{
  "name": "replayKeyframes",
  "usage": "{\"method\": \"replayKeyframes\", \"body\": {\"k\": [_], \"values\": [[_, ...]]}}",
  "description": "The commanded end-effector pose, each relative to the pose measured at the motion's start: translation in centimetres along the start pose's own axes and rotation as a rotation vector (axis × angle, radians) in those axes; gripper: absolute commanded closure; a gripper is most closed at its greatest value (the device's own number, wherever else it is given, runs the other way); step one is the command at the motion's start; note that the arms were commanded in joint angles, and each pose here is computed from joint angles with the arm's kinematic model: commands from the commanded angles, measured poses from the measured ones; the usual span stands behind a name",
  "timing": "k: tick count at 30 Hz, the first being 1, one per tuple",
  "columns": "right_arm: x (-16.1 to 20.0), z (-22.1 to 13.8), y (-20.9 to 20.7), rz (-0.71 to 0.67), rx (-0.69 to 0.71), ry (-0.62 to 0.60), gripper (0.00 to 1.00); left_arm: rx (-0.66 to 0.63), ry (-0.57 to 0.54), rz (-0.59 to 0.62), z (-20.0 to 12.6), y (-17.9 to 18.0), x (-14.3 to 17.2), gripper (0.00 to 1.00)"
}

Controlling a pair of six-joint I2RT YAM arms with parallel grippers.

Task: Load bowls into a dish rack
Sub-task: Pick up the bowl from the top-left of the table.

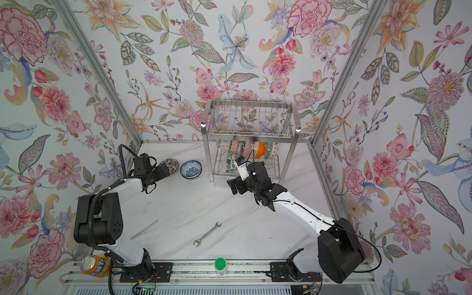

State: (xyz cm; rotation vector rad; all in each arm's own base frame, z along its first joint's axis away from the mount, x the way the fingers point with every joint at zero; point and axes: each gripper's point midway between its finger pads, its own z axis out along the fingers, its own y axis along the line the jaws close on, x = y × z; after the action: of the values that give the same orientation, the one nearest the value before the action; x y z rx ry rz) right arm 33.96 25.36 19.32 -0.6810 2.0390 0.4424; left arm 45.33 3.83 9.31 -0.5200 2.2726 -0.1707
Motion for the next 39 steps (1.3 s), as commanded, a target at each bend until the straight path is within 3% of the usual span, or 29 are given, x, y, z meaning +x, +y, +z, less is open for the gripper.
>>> {"method": "replayKeyframes", "body": {"k": [1, 18, 29, 39], "values": [[0.2, 0.2, -0.1, 0.014, -0.010, 0.017, 0.01, 0.018, -0.001, 0.001, 1.6, 0.3, -0.7, 0.05], [-0.5, -1.8, -2.3, 0.043, 0.077, 0.014, 0.01, 0.004, 0.049, -0.013, 6.0, 1.0, -0.3, 0.54], [0.8, -5.4, -7.2, 0.129, 0.305, 0.065, 0.01, -0.012, 0.058, -0.010, 6.8, 1.3, -0.7, 1.00], [0.9, -7.5, -8.7, 0.166, 0.341, 0.046, 0.01, -0.037, 0.030, 0.015, 4.8, 1.5, -2.4, 1.00]]}}
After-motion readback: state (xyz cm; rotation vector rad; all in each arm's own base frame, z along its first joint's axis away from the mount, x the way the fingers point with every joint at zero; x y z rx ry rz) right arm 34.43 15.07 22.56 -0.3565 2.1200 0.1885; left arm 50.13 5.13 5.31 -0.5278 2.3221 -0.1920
